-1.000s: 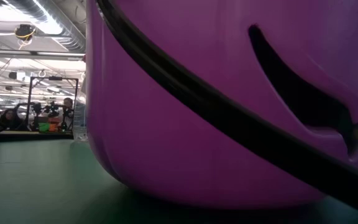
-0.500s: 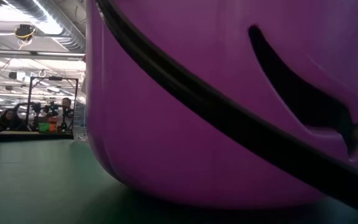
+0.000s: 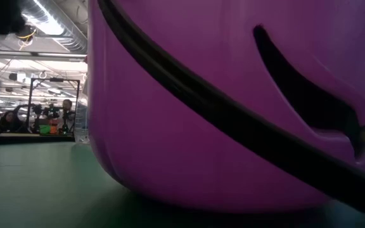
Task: Organize candy in baskets
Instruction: Put the red candy pack into the black bucket
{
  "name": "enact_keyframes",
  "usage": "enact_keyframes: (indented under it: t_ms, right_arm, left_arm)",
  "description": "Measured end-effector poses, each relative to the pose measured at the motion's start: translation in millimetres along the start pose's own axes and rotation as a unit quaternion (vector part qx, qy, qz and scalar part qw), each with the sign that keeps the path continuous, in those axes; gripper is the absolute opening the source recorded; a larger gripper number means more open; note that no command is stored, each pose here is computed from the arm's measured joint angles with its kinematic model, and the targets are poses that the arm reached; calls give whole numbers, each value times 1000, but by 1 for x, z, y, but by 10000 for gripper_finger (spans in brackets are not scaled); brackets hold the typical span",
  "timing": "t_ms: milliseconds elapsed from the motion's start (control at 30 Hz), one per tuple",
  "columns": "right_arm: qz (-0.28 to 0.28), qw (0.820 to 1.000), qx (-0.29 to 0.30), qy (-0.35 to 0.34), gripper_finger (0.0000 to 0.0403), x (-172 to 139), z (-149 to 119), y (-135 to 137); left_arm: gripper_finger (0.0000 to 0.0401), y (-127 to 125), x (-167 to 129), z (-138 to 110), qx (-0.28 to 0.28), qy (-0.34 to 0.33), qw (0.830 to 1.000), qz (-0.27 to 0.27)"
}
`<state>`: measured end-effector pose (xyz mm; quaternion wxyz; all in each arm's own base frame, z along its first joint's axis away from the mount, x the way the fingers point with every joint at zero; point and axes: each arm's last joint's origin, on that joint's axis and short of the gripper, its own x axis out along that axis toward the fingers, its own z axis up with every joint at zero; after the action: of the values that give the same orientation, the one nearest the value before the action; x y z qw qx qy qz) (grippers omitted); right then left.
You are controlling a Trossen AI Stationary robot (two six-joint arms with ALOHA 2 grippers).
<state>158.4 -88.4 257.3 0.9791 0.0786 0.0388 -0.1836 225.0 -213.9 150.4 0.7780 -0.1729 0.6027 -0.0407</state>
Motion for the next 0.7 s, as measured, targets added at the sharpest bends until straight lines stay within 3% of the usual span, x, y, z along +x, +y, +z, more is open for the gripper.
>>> enact_keyframes:
  t_ms: [133, 333, 567, 700]
  right_arm:
    - [0, 1000, 0, 0, 177, 0, 0, 0]
    - [1, 1000, 1, 5, 177, 0, -1, 0]
    - [0, 1000, 4, 12, 177, 0, -2, 0]
    - [0, 1000, 4, 12, 177, 0, -2, 0]
  left_arm:
    - [25, 1, -25, 21, 29, -61, 998, -15]
    - [32, 17, -73, 41, 96, -187, 977, 33]
    - [33, 49, -123, 63, 171, -300, 926, 155]
    - [34, 77, -138, 83, 191, -327, 884, 274]
